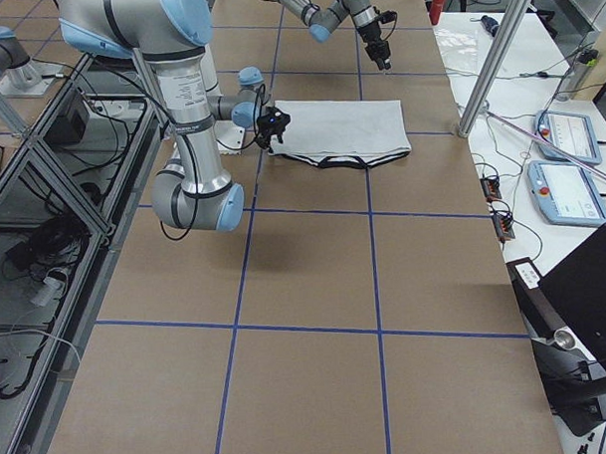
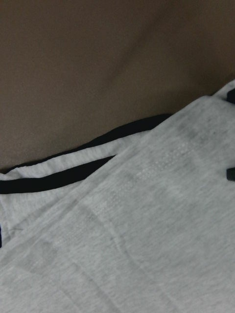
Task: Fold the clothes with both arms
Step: 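Move the left gripper down to the shirt's near corner beside the right gripper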
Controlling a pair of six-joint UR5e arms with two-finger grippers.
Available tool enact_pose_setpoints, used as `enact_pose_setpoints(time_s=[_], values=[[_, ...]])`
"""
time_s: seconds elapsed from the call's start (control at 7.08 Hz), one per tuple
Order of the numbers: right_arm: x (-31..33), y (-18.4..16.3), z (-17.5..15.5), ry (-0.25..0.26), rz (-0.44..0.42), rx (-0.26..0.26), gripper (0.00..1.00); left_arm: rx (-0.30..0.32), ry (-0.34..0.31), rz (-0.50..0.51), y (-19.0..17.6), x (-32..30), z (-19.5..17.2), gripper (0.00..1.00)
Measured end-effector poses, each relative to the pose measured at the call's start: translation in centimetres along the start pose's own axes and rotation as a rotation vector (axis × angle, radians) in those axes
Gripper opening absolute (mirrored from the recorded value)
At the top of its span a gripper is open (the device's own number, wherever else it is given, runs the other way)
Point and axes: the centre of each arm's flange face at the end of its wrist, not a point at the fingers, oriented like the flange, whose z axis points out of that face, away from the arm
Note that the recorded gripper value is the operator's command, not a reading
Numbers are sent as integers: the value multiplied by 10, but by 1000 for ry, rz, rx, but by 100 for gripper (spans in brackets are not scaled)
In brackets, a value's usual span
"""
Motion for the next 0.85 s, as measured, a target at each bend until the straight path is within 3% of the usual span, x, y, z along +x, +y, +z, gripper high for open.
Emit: enact_pose_setpoints(time_s=[0.42, 0.85], values=[[-8, -15, -4, -6, 17, 2, 0, 2, 2, 0, 0, 1, -1, 57], [-27, -51, -34, -30, 79, -46, 0, -11, 30, -46, 11, 0, -19, 60]])
